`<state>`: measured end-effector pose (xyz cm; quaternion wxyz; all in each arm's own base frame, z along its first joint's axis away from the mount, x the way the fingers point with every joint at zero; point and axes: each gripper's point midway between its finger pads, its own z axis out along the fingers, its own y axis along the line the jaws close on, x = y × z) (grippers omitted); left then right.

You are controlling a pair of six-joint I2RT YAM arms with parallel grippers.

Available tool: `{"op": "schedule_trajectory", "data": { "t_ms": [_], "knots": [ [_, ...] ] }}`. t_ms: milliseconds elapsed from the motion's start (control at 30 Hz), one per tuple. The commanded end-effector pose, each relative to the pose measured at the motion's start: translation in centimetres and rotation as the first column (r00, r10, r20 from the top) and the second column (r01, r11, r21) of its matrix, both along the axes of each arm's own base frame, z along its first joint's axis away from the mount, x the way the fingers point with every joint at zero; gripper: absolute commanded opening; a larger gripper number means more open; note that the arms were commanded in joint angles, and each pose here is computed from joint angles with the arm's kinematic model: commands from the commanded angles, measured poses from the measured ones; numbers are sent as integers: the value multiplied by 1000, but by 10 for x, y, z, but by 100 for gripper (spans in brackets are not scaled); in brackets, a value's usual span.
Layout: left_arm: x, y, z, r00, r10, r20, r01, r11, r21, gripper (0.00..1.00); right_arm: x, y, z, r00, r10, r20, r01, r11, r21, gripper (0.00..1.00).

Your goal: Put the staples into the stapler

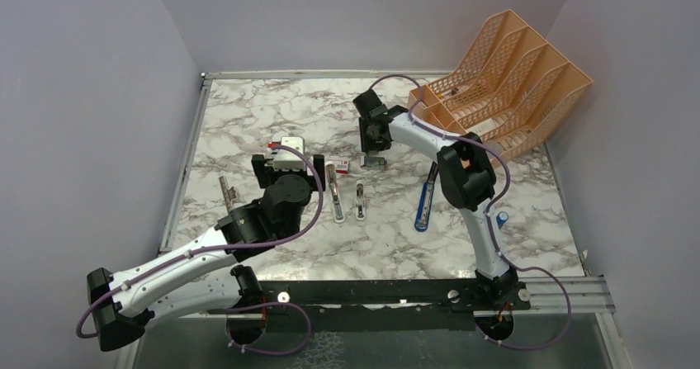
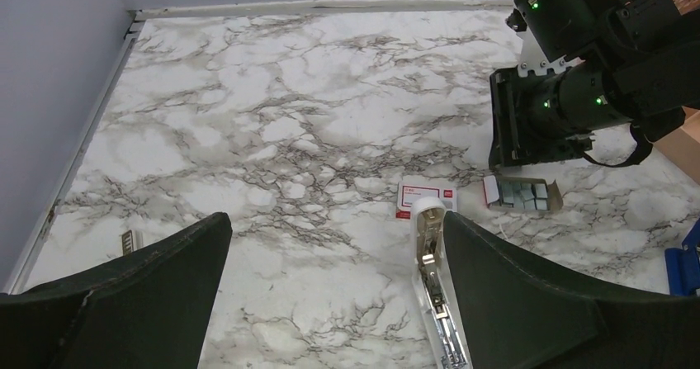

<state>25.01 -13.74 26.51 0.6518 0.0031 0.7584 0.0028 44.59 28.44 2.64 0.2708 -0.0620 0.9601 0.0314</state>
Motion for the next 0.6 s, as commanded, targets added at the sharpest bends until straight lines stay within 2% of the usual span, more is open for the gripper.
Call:
{"op": "schedule_trajectory", "data": {
  "t_ms": [0, 567],
  "knots": [
    [1, 2, 4, 1000, 24, -4, -24, 1000, -18, 99, -21, 2, -8, 995, 80, -61, -82, 996, -31, 44],
    [-1, -2, -3, 999, 14, -33, -15, 999, -35, 99, -85, -29, -9, 973, 185, -138, -199, 976, -93, 51]
  ]
}}
